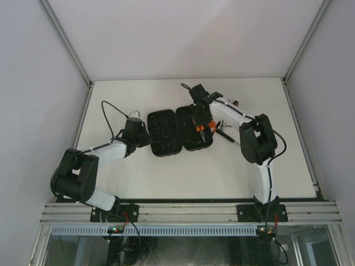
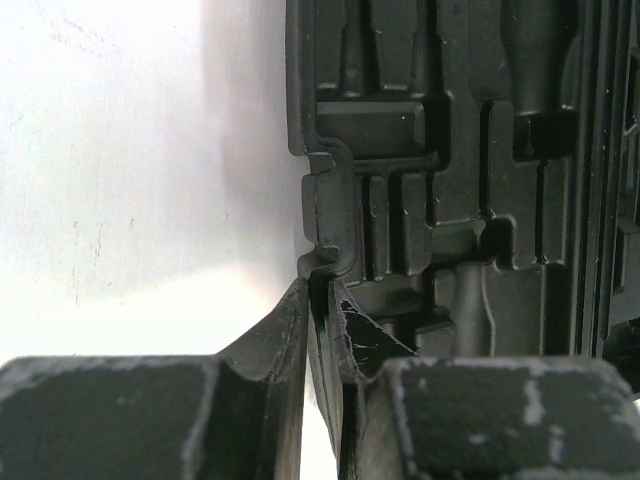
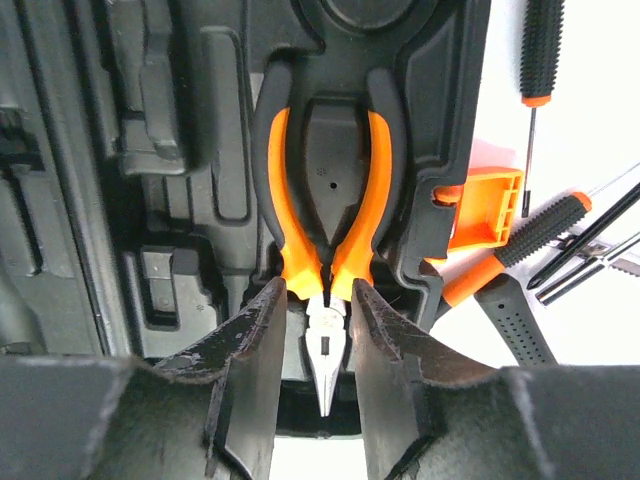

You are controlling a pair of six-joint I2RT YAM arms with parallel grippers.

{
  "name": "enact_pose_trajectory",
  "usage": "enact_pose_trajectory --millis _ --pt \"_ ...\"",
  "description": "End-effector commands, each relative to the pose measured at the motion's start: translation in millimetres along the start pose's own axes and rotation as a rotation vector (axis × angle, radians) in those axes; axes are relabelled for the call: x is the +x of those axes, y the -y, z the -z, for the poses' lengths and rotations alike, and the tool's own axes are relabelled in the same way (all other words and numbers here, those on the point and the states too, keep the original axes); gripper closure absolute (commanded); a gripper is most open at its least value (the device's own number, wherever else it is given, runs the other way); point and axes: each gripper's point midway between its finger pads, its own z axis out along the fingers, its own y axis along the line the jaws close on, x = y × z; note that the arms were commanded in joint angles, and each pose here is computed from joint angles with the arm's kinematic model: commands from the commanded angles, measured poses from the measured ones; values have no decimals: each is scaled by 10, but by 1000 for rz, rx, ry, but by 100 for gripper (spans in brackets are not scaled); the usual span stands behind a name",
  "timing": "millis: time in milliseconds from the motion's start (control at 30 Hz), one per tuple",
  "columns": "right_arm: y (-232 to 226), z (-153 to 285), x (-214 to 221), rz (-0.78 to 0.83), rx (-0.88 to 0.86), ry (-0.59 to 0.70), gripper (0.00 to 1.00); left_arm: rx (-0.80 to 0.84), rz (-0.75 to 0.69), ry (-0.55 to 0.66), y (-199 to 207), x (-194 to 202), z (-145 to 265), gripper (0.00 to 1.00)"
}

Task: Sort the tools into containers
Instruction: Place the pliers in the storage box.

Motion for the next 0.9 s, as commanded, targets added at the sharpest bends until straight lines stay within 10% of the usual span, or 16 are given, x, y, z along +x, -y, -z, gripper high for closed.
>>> enact_pose_trajectory --millis 0,867 --pt "-31 -40 -37 24 -13 -10 69 28 11 50 129 -242 63 84" --pt "-171 220 -175 22 -110 100 75 -7 1 111 39 -327 163 85"
